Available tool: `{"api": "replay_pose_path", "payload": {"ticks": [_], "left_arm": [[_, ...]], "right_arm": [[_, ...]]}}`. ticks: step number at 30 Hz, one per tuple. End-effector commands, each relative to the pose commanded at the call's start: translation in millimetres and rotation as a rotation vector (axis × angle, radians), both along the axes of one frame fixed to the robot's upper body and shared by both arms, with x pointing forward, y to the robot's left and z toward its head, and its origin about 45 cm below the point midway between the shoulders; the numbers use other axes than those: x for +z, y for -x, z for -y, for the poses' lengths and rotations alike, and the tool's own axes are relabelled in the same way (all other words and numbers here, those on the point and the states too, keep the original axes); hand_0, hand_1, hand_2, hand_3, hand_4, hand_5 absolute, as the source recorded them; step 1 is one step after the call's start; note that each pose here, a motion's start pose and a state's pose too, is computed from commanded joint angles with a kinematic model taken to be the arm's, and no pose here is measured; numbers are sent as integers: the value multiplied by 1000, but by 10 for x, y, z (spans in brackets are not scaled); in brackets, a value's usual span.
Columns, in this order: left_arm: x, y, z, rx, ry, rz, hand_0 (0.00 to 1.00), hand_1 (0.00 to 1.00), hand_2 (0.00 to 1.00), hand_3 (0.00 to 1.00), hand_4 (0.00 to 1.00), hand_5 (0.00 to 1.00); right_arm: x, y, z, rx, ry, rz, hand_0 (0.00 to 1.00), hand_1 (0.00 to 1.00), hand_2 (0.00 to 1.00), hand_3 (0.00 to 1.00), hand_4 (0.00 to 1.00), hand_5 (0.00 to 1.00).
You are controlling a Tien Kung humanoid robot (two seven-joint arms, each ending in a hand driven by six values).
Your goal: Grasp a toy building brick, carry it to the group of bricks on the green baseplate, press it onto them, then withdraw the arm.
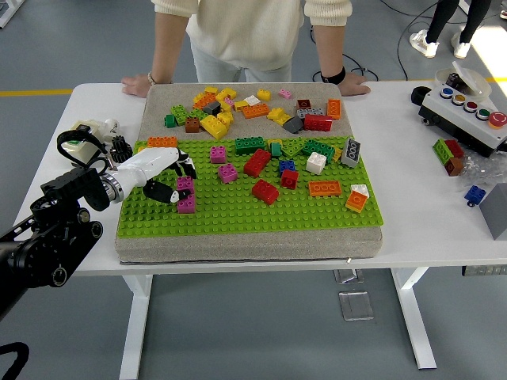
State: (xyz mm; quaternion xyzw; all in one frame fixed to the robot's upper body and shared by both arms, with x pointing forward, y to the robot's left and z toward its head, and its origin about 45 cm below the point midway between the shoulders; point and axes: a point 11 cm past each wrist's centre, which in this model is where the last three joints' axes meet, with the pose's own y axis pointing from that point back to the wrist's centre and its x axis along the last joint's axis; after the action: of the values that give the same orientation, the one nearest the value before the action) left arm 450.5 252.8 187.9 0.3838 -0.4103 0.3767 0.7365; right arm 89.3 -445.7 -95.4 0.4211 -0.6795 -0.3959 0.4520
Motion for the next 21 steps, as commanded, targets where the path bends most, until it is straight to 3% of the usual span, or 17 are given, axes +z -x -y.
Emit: {"api": "replay_pose_path", "payload": {"ticks": [21], "left_arm": [[-4, -2, -2, -1, 9, -7, 640, 607, 579, 562, 721, 2]], "right_arm": [[-2, -1, -7, 1, -1, 0, 753, 675, 724, 653, 910, 490]]}}
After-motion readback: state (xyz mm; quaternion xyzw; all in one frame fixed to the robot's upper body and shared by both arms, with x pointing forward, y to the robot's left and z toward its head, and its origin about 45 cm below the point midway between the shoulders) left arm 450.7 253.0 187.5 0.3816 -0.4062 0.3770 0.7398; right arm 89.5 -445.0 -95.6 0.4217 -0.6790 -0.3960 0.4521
